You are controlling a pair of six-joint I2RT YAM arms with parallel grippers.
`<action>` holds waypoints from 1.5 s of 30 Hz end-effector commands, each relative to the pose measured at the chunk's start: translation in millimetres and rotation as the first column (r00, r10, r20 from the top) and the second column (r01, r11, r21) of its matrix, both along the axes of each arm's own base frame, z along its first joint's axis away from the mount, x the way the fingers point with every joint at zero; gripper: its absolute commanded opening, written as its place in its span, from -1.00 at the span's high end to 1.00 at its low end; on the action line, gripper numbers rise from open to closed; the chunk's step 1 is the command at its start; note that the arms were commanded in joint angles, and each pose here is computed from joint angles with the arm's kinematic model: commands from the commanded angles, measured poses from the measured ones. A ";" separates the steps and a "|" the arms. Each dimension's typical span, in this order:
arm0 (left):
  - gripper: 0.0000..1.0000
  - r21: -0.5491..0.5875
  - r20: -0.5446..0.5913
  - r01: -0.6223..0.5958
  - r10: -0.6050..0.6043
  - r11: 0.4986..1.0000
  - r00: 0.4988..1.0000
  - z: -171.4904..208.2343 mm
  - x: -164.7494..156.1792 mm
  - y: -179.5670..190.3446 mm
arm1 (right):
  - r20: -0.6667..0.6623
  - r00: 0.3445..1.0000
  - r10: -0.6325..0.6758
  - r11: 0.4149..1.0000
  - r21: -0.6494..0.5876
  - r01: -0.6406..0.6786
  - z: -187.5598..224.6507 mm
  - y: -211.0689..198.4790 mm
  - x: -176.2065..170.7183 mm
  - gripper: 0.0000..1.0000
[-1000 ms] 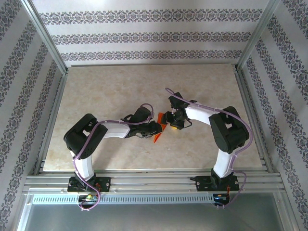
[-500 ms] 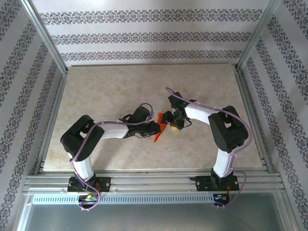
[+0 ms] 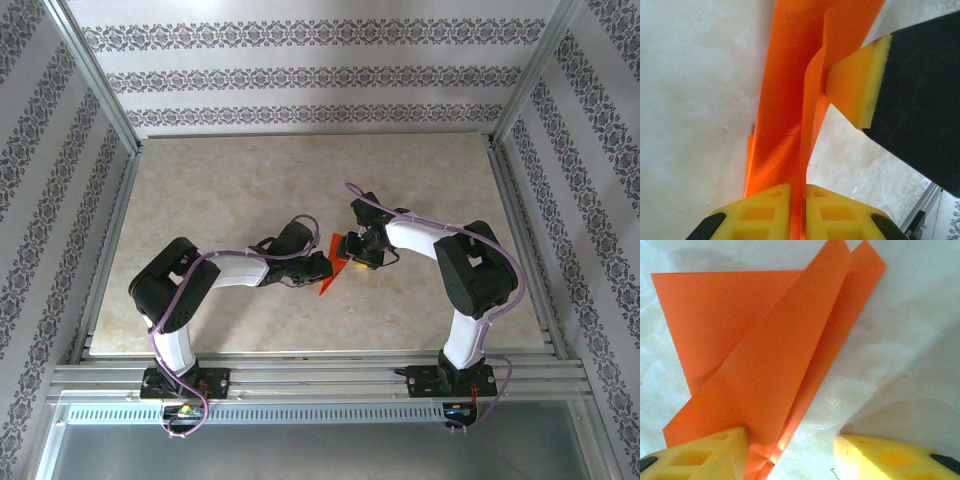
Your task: Fold a paper plane with a square sheet of paper (pick it up from the middle)
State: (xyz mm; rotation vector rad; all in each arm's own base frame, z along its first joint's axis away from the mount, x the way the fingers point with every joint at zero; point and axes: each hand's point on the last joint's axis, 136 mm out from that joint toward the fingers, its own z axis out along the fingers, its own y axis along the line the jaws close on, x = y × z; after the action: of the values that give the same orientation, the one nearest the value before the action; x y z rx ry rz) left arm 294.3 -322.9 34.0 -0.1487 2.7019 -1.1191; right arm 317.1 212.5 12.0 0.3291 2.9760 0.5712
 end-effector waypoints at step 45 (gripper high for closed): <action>0.98 0.579 0.246 0.332 -0.548 0.745 0.799 9.3 -23.5 -40.2 | 0.175 0.902 -0.394 0.899 0.278 0.339 37.5 -94.1 3.4 -0.48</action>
State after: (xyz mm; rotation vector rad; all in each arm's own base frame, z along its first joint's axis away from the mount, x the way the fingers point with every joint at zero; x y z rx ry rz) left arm 281.9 -372.2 59.8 0.6390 2.5526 -0.5617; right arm 325.5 121.1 54.8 0.7096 2.5153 0.8425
